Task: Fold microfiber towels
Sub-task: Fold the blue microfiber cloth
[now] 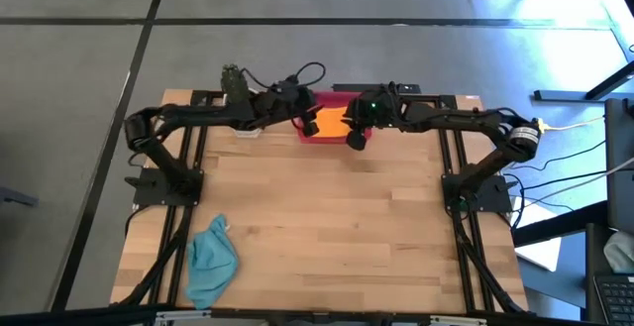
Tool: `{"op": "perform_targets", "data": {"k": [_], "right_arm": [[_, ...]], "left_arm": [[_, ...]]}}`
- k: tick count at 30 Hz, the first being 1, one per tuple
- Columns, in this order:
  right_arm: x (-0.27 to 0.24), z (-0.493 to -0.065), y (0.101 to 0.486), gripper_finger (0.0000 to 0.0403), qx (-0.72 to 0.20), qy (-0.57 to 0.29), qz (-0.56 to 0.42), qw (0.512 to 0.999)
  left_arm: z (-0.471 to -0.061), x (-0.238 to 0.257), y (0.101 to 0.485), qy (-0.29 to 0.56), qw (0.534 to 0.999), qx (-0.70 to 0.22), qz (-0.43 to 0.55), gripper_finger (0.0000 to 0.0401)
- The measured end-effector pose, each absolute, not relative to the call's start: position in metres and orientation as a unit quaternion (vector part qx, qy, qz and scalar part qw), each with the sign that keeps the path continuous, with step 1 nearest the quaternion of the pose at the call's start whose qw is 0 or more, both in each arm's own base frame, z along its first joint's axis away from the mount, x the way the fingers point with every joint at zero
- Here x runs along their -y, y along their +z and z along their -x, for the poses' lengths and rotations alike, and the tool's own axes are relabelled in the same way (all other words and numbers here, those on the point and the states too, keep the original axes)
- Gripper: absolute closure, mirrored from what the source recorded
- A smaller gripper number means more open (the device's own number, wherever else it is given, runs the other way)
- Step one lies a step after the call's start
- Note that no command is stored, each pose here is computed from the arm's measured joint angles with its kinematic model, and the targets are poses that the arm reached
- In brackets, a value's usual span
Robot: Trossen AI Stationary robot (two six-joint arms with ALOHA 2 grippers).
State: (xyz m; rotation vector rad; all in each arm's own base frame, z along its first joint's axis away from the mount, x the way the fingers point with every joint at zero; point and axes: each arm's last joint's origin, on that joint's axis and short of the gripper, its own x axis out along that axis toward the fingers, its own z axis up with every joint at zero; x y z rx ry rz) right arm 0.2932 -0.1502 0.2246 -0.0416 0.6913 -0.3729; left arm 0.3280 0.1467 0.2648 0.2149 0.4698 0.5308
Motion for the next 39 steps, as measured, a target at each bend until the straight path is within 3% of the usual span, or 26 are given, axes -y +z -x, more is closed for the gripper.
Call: {"op": "perform_targets", "data": {"k": [7,20,29,39], "right_arm": [[0.165,-0.289,0.206,0.0324,-0.376,-0.204,0.000,0.904],[0.171,-0.292,0.170,0.0324,-0.437,-0.203,-0.040,0.875],[0.145,-0.261,0.247,0.0324,-0.371,-0.212,-0.032,0.904],[0.076,-0.234,0.306,0.0324,-0.290,-0.148,-0.030,0.945]], "left_arm": [[-0.317,-0.100,0.309,0.193,0.960,-0.165,-0.118,0.0252],[-0.300,-0.050,0.334,0.126,0.973,-0.148,-0.128,0.0252],[-0.249,-0.013,0.341,0.099,0.955,-0.258,-0.105,0.0252],[-0.225,0.055,0.297,0.006,0.879,-0.473,-0.065,0.0260]]}}
